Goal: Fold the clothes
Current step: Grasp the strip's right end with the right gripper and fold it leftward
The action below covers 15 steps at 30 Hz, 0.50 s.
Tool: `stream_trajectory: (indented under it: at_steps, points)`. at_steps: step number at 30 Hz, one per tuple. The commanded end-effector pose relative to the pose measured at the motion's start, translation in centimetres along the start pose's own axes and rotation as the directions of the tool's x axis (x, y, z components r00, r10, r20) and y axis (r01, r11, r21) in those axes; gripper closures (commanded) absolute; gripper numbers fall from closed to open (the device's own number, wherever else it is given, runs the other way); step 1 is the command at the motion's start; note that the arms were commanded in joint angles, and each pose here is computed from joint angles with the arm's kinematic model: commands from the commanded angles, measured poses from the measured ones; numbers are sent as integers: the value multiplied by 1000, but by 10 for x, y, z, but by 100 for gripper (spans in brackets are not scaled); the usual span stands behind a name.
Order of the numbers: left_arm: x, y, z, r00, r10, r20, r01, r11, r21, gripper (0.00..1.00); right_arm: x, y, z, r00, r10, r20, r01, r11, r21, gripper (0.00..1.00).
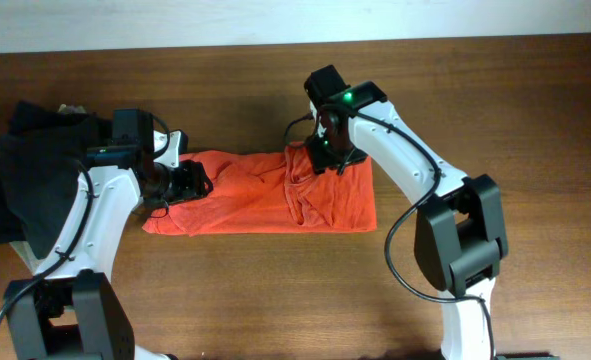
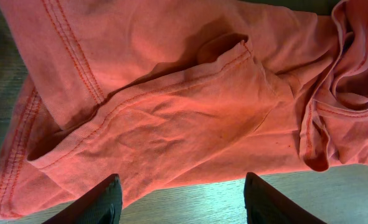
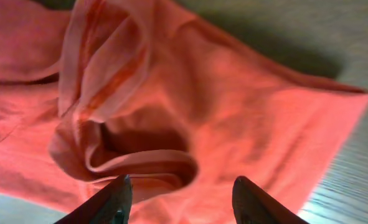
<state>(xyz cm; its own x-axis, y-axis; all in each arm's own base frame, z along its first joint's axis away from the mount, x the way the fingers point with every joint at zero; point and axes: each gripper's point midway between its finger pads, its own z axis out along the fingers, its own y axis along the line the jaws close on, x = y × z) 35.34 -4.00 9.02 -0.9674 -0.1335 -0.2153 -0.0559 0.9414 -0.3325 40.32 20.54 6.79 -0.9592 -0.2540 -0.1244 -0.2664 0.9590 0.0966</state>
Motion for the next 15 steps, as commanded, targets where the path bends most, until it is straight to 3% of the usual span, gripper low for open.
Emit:
stream_trajectory:
  at_steps: [1,3,6,7,10,15]
  points:
    - [-2,2,-3,1000,15,12,-14,1000,-10,38,24,29,27,994,-31,-108,19,994,-110,44]
    - [-2,3,-3,1000,15,12,-14,1000,-12,37,41,68,25,976,-175,-128,132,948,-290,44]
    - [-2,3,-3,1000,15,12,-14,1000,-11,38,71,128,1,914,-398,-80,281,762,-583,44]
    - [-2,3,-3,1000,15,12,-14,1000,-11,38,82,134,-5,894,-438,-91,296,731,-615,45]
    - [-2,3,-3,1000,14,12,-14,1000,-12,38,100,128,-9,864,-483,-142,315,738,-597,52]
    - [-2,3,-3,1000,14,11,-14,1000,-12,37,84,111,-25,882,-460,-102,351,786,-509,52]
